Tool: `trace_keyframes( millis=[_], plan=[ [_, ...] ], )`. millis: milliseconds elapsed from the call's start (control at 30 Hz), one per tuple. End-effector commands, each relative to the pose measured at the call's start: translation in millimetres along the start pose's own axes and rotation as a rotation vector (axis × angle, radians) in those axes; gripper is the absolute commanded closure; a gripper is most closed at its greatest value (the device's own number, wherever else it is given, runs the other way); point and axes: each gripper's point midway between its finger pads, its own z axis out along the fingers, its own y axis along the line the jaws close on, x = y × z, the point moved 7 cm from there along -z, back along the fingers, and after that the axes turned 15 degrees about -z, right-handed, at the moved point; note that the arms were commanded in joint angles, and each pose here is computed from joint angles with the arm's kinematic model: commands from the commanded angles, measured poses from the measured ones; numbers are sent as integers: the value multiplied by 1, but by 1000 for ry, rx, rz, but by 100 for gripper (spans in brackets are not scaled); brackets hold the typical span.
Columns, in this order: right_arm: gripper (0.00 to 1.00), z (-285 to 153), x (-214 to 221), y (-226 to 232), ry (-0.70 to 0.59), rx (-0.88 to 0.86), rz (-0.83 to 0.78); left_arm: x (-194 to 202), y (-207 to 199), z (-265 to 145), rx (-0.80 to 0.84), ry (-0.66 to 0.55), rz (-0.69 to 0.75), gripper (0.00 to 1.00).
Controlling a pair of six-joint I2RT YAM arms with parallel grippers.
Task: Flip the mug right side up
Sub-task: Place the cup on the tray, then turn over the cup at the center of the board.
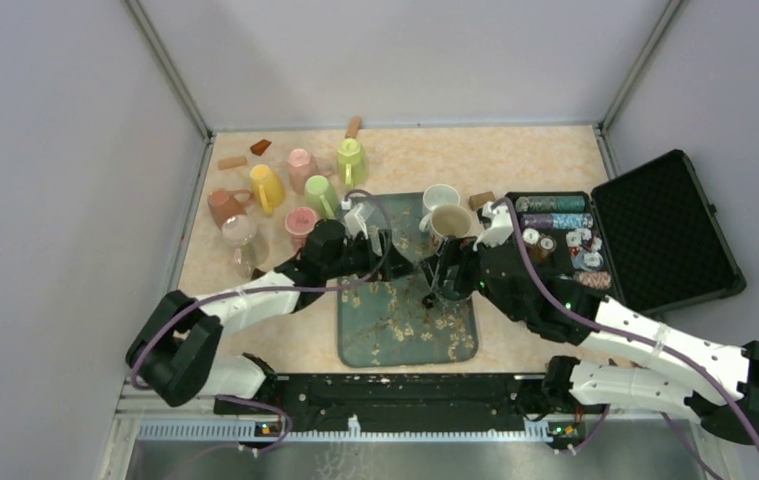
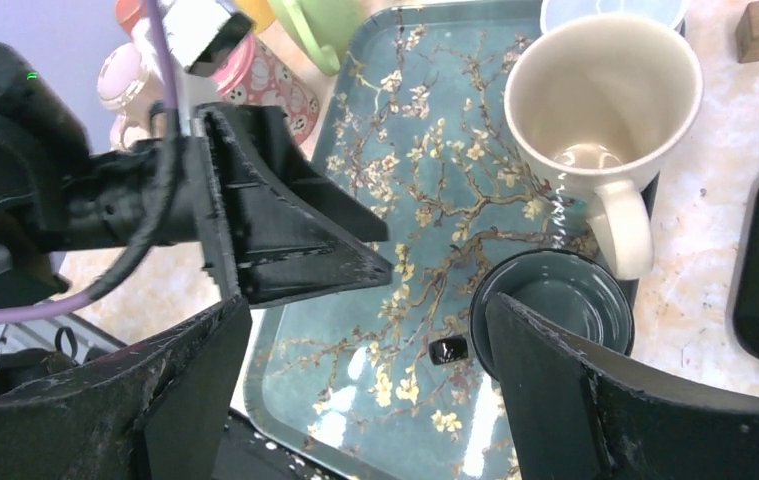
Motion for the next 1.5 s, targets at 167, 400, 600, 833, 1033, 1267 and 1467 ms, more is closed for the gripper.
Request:
trace_keyframes(
  millis=[167, 400, 600, 833, 1033, 1267, 1467],
  plan=[
    [8, 35, -32, 9, 4, -171, 11, -38, 6, -74, -412, -305, 164, 8],
    [6, 58, -42, 15, 50, -258, -45, -61, 11, -122, -660, -501, 183, 4],
    [4, 66, -40, 17, 86, -322, -63, -77, 36, -140, -794, -575, 167, 2],
    [3, 67, -32, 16, 118, -353, -71, -93, 57, -142, -824, -586, 138, 2],
    [3, 69, -28, 16, 121, -362, -57, -99, 75, -141, -831, -569, 77, 2],
    [3, 74, -23, 16, 131, -366, -60, -101, 85, -132, -829, -559, 46, 21],
    [4, 76, -22, 14, 138, -369, -63, -103, 93, -119, -824, -509, 7, 44]
  ],
)
